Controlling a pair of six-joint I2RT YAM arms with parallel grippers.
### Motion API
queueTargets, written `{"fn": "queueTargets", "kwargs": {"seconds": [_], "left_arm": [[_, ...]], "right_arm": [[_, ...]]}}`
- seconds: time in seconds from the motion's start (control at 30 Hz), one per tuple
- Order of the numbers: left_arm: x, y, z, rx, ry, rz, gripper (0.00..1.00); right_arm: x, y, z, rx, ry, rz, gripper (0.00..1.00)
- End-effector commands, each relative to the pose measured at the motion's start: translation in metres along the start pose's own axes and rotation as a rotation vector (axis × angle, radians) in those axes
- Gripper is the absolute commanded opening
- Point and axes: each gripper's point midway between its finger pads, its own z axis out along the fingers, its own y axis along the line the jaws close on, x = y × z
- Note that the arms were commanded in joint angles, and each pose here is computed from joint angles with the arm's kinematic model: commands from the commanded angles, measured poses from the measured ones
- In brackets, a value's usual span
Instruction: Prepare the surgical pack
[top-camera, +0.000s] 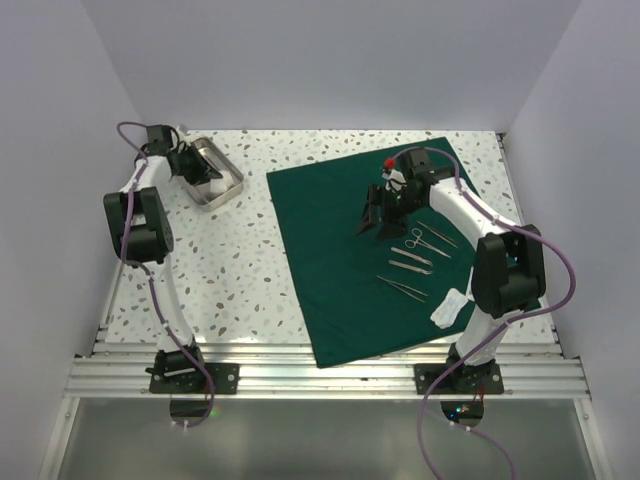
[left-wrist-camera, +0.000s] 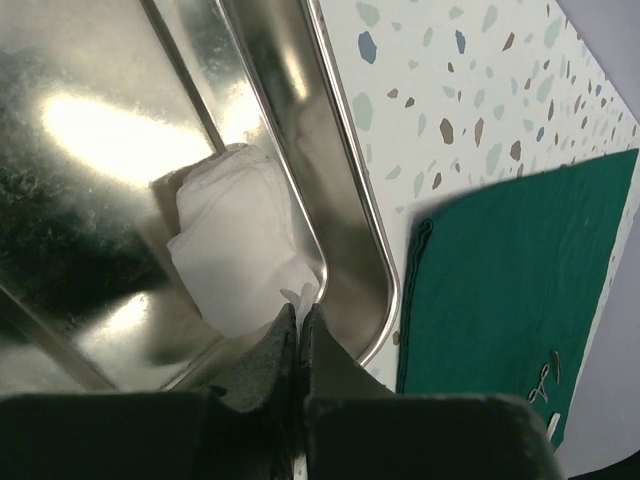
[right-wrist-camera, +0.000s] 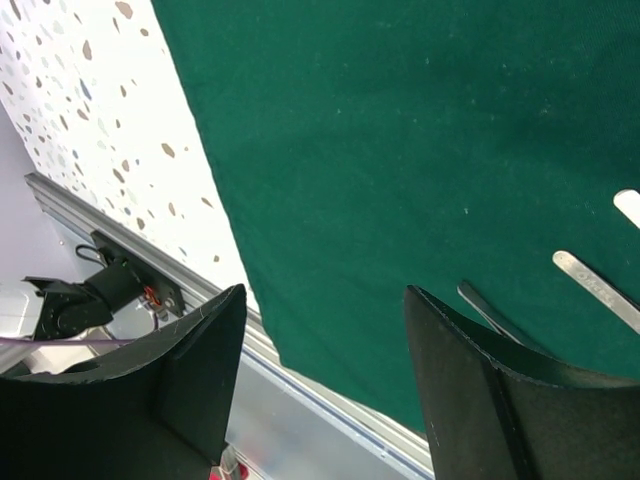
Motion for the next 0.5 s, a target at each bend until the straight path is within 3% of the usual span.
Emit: {"fn": "queueTargets", "kwargs": {"seconds": [0.0,0.47], "left_arm": [[-0.025,-0.008,0.003,0.075,-0.057,-0.008,0.0],[-0.042,-0.015,0.027,0.183,-0.102,-0.082,0.0]], "right_arm": [[-0.001,0.0,-0.002,-0.016,-0.003,-0.021,0.68],[0.002,-0.012,0.005,-0.012,0.008,0.015,0.68]]}}
